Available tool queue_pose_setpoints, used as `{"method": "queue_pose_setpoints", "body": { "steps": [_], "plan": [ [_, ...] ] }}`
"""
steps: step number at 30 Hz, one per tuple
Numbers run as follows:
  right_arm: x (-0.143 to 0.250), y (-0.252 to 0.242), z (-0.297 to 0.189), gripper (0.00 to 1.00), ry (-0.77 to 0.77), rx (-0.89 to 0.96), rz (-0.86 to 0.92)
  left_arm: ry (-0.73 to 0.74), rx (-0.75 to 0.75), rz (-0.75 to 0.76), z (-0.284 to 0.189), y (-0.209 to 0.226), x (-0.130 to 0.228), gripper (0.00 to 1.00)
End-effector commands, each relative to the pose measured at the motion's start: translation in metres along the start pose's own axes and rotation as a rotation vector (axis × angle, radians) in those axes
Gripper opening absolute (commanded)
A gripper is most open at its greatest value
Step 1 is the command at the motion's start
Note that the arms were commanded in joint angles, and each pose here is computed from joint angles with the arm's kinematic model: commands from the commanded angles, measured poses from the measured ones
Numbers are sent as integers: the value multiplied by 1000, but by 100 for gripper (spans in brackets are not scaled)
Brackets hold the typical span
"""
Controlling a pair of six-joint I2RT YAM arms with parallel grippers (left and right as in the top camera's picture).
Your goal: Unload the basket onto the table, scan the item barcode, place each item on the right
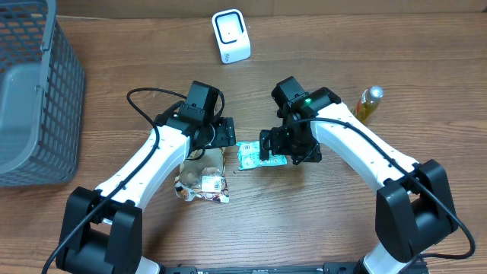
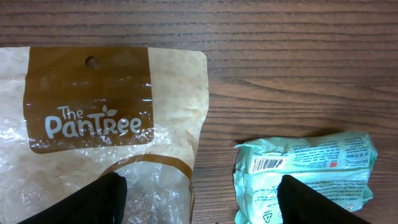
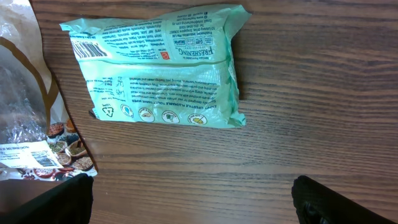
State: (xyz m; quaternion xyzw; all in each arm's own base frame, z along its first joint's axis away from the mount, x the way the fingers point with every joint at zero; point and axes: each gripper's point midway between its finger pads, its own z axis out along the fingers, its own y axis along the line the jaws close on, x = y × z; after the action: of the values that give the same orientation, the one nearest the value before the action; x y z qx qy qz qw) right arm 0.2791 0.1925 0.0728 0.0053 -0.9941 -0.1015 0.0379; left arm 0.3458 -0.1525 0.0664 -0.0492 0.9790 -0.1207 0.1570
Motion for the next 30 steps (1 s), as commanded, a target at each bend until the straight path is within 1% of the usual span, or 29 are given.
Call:
{"method": "queue_pose_setpoints", "body": {
  "steps": [1, 5, 8, 12, 15, 16, 17, 18, 20, 21, 22, 30],
  "plan": [
    [-4, 6, -10, 100, -34, -22, -18, -4, -10, 17, 1, 2, -2, 81],
    [-4, 6, -10, 100, -34, -22, -18, -1, -1, 18, 1, 1, -2, 81],
    [-4, 6, -10, 100, -34, -22, -18, 15, 38, 19, 1, -6, 1, 80],
    [-4, 6, -10, 100, -34, -23, -18, 38, 80, 60, 0, -13, 5, 79],
    [-4, 6, -10, 100, -34, -22, -18, 62, 94, 66, 0, -15, 10, 76],
    [-4, 6, -10, 100, -34, -23, -18, 68, 93, 65, 0, -14, 12, 72],
    [-4, 6, -10, 100, -34, -23, -18, 75, 91, 64, 0, -14, 14, 59],
    [-4, 6, -10, 100, -34, -23, -18, 82, 88, 65, 0, -14, 15, 43],
    [-10, 9, -11, 100, -56, -35, -23, 97, 93, 67, 0, -15, 20, 15],
    [-12, 11, -11, 100, -68, -40, -26, 103, 97, 70, 0, -17, 21, 9],
    [-17, 13, -12, 100, -87, -50, -31, 108, 97, 74, 0, -18, 23, 4],
    [-36, 28, -15, 100, -164, -115, -48, 98, 119, 93, 2, -35, 27, 4]
  ]
}}
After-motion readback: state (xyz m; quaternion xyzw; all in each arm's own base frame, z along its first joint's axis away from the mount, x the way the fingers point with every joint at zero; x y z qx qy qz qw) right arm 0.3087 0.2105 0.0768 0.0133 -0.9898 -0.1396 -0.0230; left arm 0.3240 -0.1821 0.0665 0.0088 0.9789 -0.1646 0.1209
